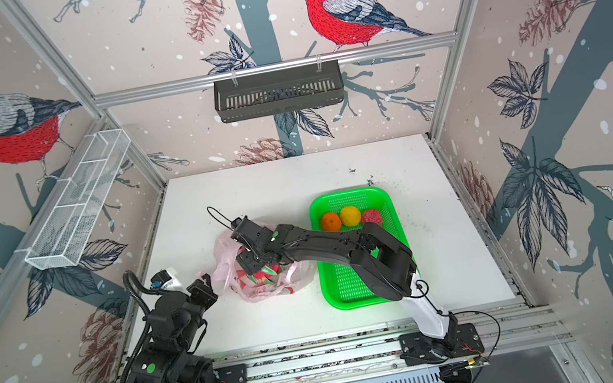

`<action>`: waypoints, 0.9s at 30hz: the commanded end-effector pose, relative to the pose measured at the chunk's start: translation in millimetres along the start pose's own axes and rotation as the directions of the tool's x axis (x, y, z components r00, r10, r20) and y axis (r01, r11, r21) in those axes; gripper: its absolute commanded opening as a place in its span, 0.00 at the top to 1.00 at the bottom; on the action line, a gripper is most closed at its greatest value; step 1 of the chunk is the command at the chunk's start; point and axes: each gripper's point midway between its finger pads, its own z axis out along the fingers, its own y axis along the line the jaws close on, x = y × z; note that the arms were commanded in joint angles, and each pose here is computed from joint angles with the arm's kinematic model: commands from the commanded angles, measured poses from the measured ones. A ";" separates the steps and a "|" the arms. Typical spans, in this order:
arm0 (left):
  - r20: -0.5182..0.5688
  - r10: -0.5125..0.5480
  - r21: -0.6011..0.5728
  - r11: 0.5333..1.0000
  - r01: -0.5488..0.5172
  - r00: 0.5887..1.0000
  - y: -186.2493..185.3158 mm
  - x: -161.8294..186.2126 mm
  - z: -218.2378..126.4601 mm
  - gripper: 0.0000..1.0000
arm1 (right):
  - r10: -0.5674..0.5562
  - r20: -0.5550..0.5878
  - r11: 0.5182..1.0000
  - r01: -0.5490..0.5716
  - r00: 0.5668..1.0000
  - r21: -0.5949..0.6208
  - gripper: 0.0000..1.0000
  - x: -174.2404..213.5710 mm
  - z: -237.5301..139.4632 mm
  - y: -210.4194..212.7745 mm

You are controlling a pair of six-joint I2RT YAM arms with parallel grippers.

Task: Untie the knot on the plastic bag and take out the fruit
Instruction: 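Close the right gripper on the dragon fruit inside the bag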

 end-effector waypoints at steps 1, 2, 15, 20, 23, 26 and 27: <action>0.021 -0.006 -0.005 1.000 0.006 1.000 0.6 -3.8 0.1 1.00 | -0.002 0.041 1.000 0.002 0.999 -0.004 0.85 -12.1 -13.5 3.8; 0.023 -0.005 -0.006 1.000 0.005 1.000 0.8 -4.1 0.1 1.00 | -0.003 0.046 1.000 0.004 0.999 -0.006 0.85 -13.4 -16.3 4.6; 0.050 -0.018 -0.011 1.000 0.018 0.999 2.8 -8.5 -3.5 1.00 | -0.014 0.091 1.000 0.015 0.996 -0.009 0.85 -24.1 -39.1 9.2; 0.055 -0.018 -0.016 1.000 0.019 0.998 4.0 -9.4 -3.9 1.00 | -0.028 0.122 1.000 0.029 0.992 -0.004 0.85 -30.7 -50.3 11.8; 0.055 -0.017 -0.017 1.000 0.018 0.998 4.0 -9.4 -3.5 1.00 | -0.036 0.143 0.999 0.036 0.989 0.002 0.85 -35.4 -57.0 12.4; 0.053 -0.017 -0.017 1.000 0.018 0.998 3.9 -9.1 -3.4 1.00 | -0.040 0.165 0.999 0.039 0.986 0.009 0.85 -39.7 -62.4 12.2; 0.054 -0.017 -0.016 1.000 0.018 0.998 3.7 -9.2 -3.5 1.00 | -0.040 0.172 0.999 0.038 0.984 0.010 0.85 -40.9 -63.8 12.2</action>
